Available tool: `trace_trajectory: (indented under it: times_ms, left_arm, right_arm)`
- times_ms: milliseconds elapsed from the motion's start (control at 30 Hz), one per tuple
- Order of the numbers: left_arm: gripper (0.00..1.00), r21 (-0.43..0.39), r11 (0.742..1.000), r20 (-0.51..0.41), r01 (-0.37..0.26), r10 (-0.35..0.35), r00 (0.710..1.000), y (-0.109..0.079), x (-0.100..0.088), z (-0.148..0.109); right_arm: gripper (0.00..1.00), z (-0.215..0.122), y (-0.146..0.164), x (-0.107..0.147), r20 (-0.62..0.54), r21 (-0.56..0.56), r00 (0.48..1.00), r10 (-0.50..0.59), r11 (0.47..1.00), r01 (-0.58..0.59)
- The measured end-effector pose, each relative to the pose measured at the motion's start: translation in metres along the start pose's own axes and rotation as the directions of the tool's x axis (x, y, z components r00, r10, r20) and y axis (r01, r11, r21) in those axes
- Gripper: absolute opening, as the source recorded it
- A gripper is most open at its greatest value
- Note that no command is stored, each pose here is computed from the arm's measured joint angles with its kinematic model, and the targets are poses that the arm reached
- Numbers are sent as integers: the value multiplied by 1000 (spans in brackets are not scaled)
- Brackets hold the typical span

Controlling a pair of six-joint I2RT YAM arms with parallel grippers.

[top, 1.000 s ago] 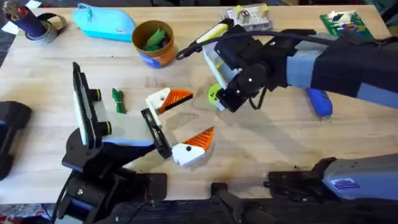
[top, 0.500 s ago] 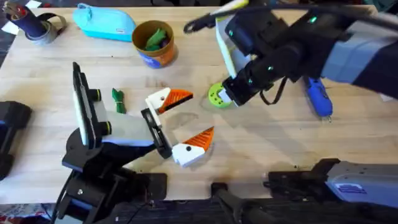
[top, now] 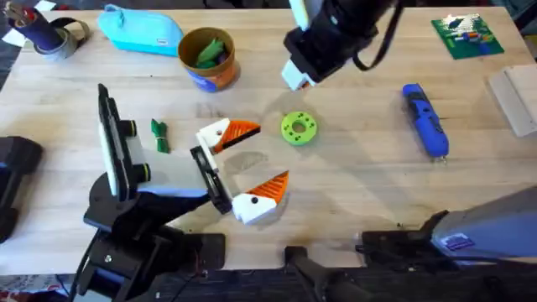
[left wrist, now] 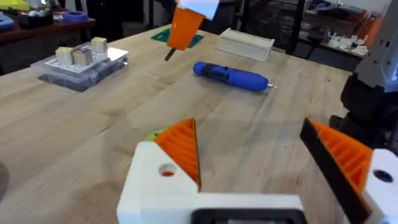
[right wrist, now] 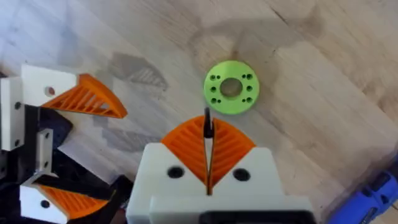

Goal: Pick up the gripper from the table and insert it into the empty holder that is missing its gripper. Then pick up a screw, insert it into the mounting hole, and use the screwdriver to tighten it. Finally, clean up the table by picking up the vegetable and placing it into the bucket.

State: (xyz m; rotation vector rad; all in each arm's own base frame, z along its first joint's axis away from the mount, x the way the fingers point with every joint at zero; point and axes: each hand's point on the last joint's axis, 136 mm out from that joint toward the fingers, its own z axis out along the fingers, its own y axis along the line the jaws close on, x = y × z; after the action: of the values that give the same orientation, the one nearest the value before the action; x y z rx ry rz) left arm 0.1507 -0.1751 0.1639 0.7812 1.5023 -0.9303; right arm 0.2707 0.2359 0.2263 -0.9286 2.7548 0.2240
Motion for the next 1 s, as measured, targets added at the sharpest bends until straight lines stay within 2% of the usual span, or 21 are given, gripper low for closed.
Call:
trace_trajectory:
  times_ms: [200,600,767,1000]
  left_arm:
    - [992,0,1000,0,0,0,1000,0,0,0]
    - [992,0,1000,0,0,0,1000,0,0,0]
    - [992,0,1000,0,0,0,1000,0,0,0]
    - [992,0,1000,0,0,0,1000,0,0,0]
  right_arm:
    - [6,3,38,-17,5,-54,991,-133,990,133]
    - [6,1,108,0,24,-148,912,-409,901,408]
    - [6,0,120,4,39,-193,891,-453,871,452]
    - [6,-1,127,-9,101,-196,881,-461,859,472]
